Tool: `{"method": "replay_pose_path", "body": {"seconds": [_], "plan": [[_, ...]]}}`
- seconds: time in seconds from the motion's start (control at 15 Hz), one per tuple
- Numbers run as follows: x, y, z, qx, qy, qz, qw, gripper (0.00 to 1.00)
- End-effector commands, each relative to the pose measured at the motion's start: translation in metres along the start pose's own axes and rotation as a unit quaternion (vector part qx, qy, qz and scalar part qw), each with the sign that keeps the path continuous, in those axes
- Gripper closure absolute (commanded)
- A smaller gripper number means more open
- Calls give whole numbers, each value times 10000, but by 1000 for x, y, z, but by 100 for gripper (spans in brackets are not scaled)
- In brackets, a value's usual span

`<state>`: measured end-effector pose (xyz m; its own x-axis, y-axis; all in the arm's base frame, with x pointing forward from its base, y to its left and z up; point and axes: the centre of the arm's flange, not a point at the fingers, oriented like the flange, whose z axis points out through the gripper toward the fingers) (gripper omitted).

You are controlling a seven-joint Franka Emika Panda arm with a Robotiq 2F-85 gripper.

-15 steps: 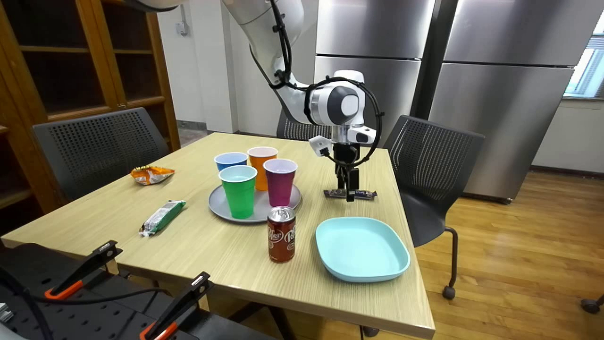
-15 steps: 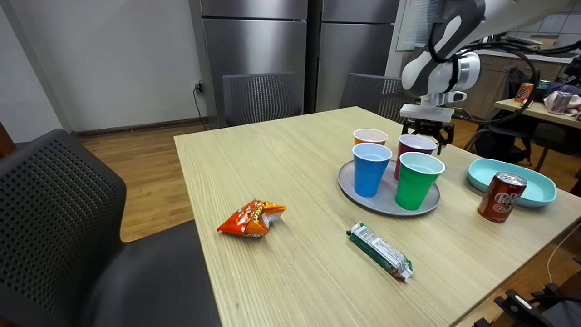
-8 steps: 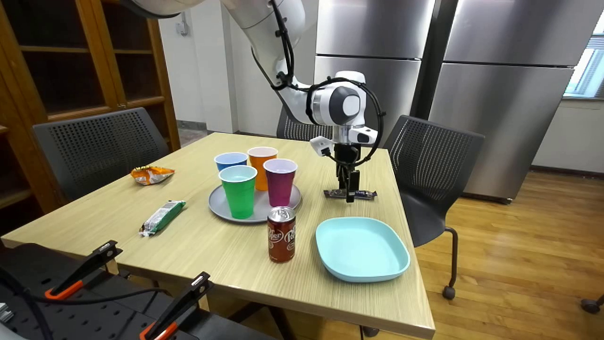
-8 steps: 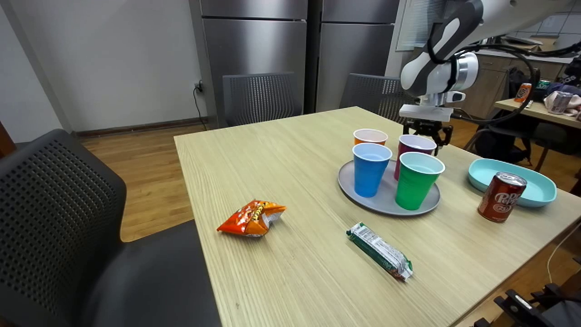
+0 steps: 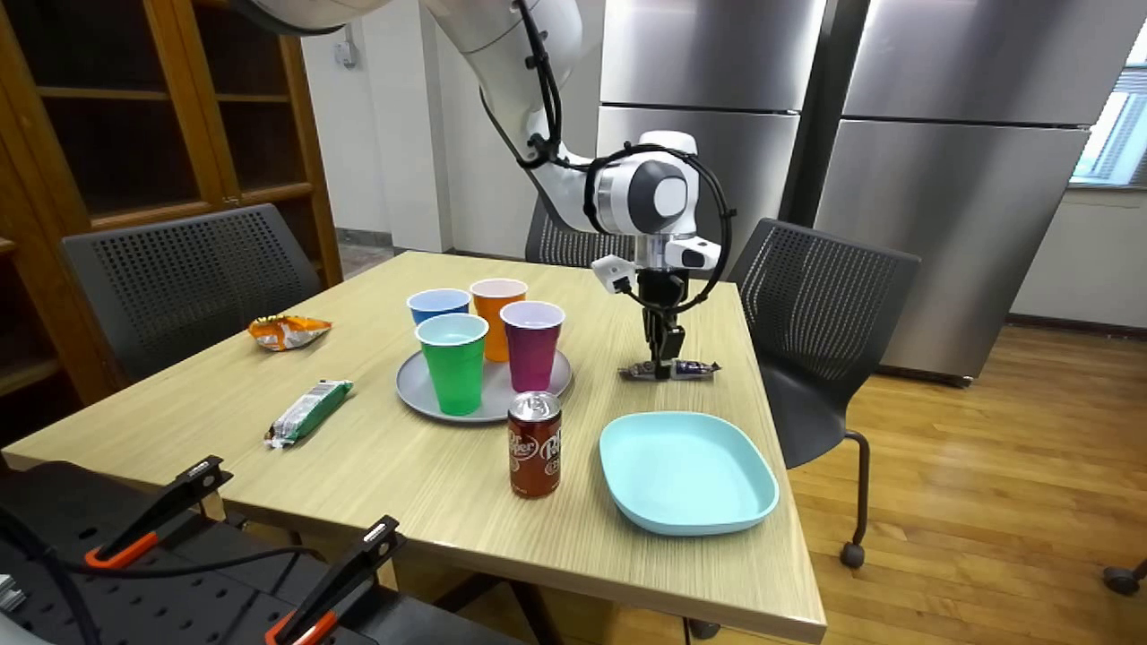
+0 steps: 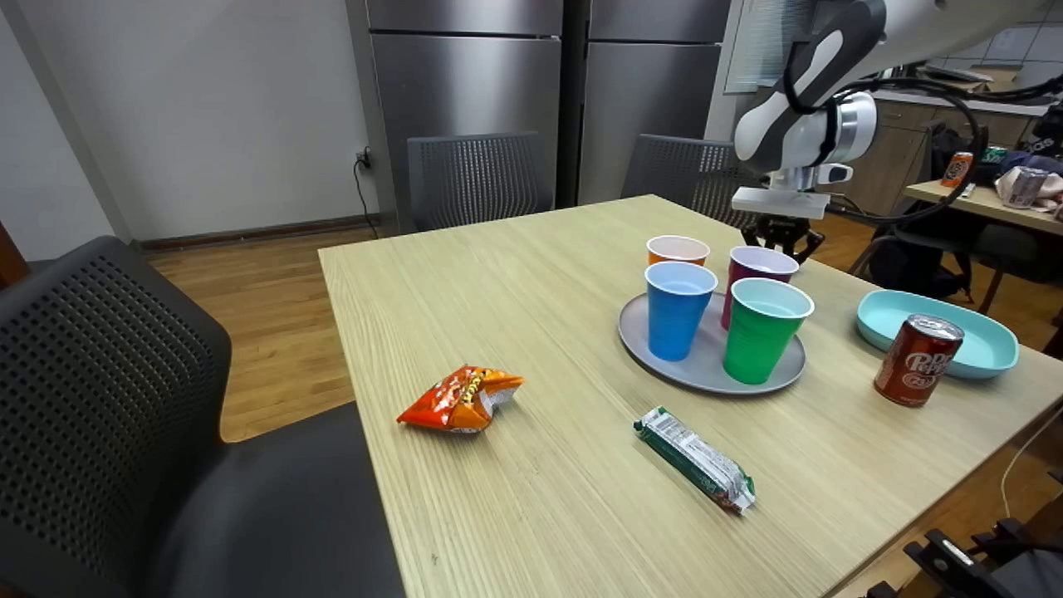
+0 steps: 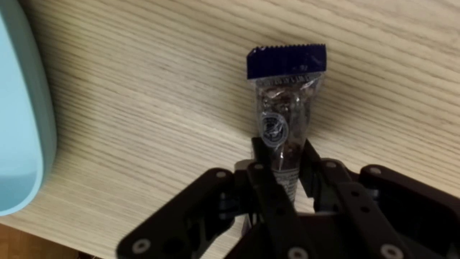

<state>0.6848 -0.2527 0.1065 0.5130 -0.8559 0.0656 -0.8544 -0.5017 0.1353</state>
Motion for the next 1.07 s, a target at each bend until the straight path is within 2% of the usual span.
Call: {"method": "replay_pose_path", "body": {"seconds": [0.0,0.6,1.0], "plan": [[9,-2,-1,-31,-99,80,9999,95],[7,24,-32,-22,57,-128,9999,95],[-5,42,-38,57,62,12,10000,95]]}}
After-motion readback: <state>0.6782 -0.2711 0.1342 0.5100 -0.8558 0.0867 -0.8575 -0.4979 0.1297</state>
